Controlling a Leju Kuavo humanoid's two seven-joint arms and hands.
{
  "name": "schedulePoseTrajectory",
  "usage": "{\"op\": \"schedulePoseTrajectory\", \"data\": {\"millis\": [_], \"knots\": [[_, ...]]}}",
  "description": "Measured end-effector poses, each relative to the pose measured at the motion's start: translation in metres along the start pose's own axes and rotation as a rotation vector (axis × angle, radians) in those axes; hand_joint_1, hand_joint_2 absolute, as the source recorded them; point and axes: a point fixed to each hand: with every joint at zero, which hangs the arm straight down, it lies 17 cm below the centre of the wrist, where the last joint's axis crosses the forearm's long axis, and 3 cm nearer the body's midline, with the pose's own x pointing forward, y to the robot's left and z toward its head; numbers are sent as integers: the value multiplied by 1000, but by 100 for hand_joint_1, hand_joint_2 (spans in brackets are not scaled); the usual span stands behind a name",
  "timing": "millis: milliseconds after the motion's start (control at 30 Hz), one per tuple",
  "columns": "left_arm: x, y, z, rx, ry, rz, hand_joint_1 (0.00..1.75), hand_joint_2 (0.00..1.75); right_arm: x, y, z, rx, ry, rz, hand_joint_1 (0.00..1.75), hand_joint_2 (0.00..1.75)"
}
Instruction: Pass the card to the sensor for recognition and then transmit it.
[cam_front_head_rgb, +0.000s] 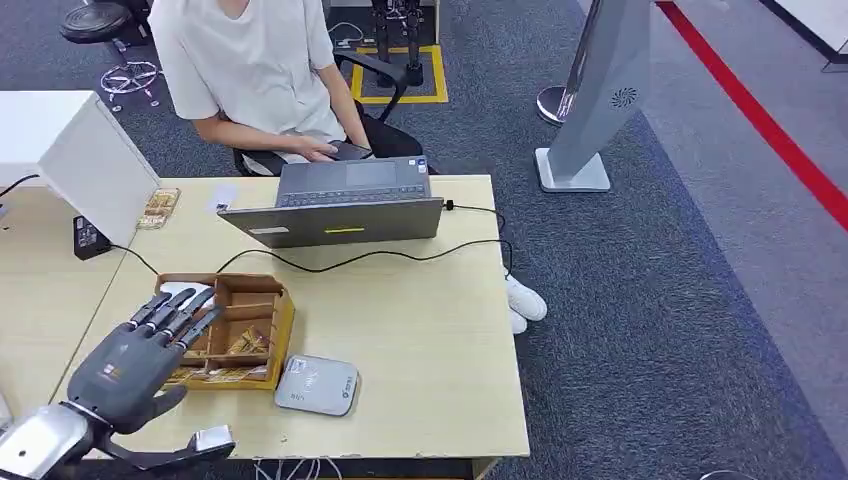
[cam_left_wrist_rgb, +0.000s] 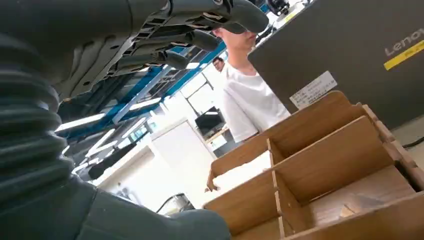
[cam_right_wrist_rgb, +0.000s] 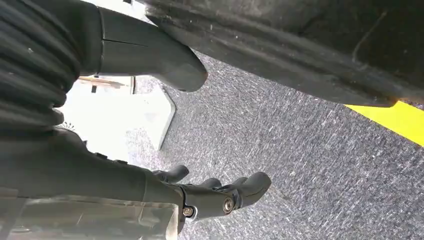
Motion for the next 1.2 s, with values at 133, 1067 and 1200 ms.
{"op": "schedulePoseTrajectory", "data": {"millis": [133, 1067, 1200], "knots": [[5, -5, -5, -3, 4, 17, 0, 175, 0, 0, 0, 1, 1, 0, 0, 175], [74, -35, -25, 20, -2, 132, 0, 175, -1, 0, 0, -1, 10, 6, 0, 175], [80, -33, -27, 45, 11, 133, 0, 175, 0, 0, 0, -4, 10, 1, 0, 175]]}}
